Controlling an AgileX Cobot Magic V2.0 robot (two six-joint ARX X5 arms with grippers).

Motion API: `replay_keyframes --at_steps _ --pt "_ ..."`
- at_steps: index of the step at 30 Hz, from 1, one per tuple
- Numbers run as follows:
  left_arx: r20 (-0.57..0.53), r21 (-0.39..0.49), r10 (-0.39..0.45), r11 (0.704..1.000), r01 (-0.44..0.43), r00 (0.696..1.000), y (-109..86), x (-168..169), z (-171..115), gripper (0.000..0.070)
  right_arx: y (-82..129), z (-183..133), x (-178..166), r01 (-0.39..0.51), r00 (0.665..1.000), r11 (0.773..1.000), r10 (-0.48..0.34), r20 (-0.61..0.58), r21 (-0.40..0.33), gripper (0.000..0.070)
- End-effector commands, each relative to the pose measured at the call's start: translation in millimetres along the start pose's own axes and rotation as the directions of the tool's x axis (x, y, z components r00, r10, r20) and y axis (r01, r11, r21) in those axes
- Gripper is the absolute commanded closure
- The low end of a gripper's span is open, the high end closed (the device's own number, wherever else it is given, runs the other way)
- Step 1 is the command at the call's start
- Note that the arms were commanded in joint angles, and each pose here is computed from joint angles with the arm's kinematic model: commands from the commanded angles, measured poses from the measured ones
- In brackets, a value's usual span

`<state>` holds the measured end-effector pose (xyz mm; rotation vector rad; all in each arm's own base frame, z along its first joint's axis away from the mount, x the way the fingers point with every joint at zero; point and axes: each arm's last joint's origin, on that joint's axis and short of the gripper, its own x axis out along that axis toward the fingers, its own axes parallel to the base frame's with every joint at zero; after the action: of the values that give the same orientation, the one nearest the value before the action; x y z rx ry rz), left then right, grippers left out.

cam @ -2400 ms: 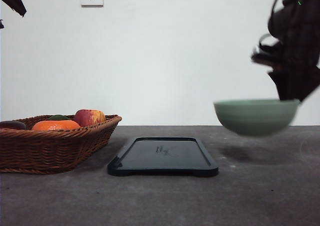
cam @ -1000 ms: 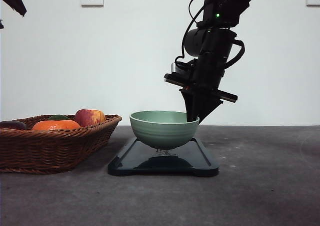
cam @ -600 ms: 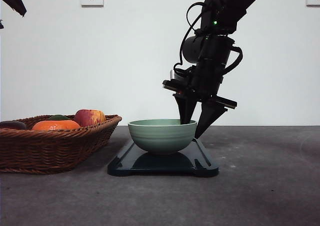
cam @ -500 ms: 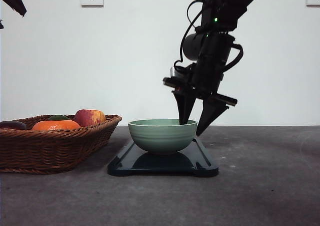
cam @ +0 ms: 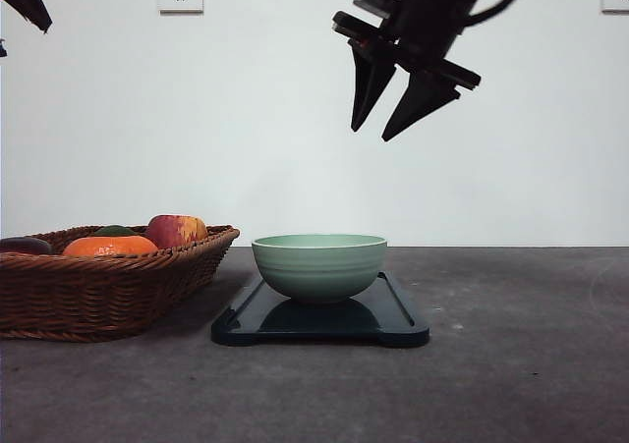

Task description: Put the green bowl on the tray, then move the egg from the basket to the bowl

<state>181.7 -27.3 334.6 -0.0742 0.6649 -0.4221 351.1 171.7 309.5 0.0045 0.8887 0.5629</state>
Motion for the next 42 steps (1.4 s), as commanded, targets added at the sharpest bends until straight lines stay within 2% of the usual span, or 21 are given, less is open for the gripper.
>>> replay_keyframes --at_steps 1,11,17,20,27,30,33,42 --pt "0.023 0.009 -0.004 1.000 0.004 1.000 -1.5 -3 6 0.0350 2 -18 1 -0.006 1.000 1.000 0.007 0.022 -0.010 0.0432" --pt "0.022 0.009 -0.005 1.000 0.004 1.000 -1.6 -3 6 0.0350 0 -112 -45 -0.009 0.987 0.996 0.023 0.159 -0.088 0.0432" --pt "0.021 0.004 -0.005 1.000 0.005 1.000 -1.6 -3 6 0.0349 0 -153 -72 -0.005 0.981 0.993 0.027 0.191 -0.117 0.0432" --pt "0.007 -0.038 -0.006 0.999 0.006 1.000 -1.7 -2 5 0.0347 1 -168 -84 0.005 0.980 0.993 0.018 0.199 -0.116 0.0432" --pt "-0.090 -0.090 -0.023 0.996 0.015 0.996 -2.4 10 0 0.0341 2 -177 -102 0.046 0.974 0.993 -0.020 0.225 -0.111 0.0432" --pt "-0.132 -0.135 -0.024 0.991 0.006 0.991 -0.5 21 3 0.0308 3 -177 -103 0.046 0.971 0.993 -0.018 0.238 -0.113 0.0432" --pt "-0.183 -0.149 -0.024 0.989 -0.004 0.983 2.1 33 10 0.0302 3 -176 -104 0.045 0.969 0.992 -0.016 0.245 -0.115 0.0432" --pt "-0.336 -0.099 0.101 0.985 -0.142 0.937 7.2 81 49 0.0303 3 -173 -104 0.044 0.963 0.992 -0.011 0.270 -0.119 0.0432"
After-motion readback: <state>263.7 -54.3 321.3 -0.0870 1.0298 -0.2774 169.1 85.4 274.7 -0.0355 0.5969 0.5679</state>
